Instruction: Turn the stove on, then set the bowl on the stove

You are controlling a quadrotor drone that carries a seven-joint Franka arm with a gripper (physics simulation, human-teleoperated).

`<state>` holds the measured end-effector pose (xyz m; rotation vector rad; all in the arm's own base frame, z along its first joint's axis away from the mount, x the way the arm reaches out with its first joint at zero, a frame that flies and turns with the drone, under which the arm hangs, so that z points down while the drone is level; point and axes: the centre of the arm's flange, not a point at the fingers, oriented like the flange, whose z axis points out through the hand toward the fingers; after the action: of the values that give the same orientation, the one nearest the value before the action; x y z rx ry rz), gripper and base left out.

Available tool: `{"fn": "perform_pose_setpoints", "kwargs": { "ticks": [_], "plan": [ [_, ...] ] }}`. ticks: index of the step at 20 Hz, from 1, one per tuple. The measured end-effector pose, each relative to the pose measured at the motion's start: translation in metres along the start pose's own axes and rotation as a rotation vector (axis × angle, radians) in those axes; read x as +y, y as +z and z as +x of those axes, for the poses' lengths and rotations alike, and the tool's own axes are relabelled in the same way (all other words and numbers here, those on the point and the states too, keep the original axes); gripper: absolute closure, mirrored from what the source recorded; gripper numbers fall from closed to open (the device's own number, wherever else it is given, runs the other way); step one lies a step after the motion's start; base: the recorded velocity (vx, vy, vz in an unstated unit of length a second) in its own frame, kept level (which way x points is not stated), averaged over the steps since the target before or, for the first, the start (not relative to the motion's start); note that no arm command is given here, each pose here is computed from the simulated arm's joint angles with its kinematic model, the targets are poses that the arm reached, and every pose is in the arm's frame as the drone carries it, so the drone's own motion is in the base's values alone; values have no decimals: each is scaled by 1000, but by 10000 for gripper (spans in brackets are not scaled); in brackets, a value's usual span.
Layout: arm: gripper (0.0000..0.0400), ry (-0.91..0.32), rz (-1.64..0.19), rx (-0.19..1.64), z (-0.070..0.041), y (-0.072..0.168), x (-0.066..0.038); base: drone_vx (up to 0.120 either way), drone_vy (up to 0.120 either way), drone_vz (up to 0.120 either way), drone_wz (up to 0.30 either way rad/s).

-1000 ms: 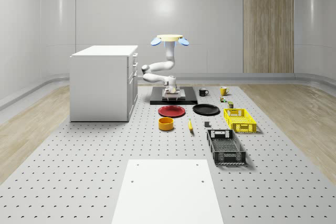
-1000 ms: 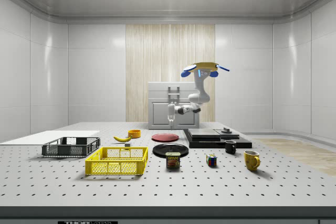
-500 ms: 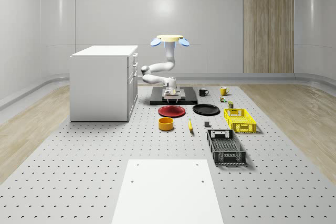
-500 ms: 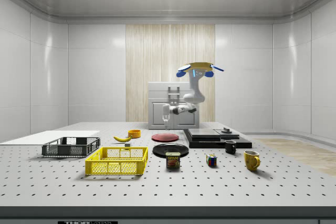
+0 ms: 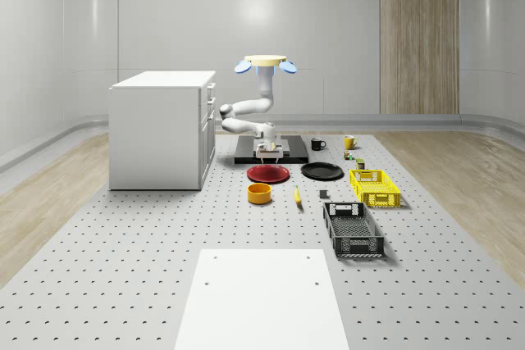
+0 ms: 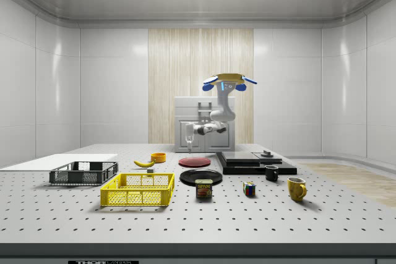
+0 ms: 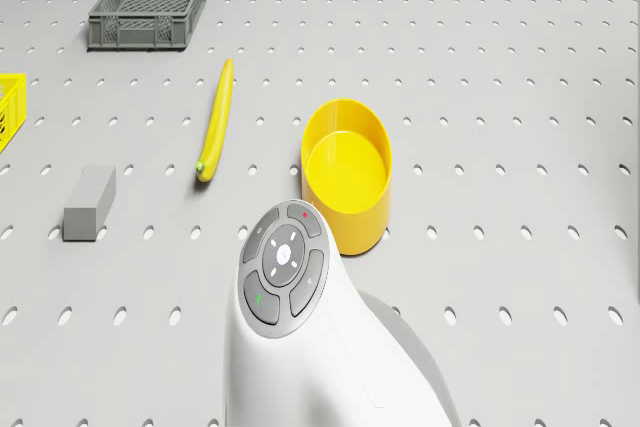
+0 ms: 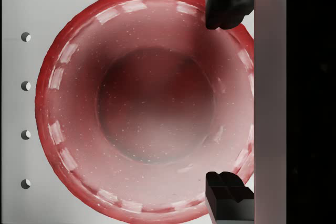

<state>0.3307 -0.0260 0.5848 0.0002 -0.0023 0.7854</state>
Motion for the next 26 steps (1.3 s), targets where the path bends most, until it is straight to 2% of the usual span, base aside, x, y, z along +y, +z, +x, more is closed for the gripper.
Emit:
{"fn": "perform_pose_setpoints", "kwargs": {
  "ticks": [26],
  "plan": [
    [0, 0, 0, 0, 0, 0, 0, 120, 0, 0, 0]
  ]
}}
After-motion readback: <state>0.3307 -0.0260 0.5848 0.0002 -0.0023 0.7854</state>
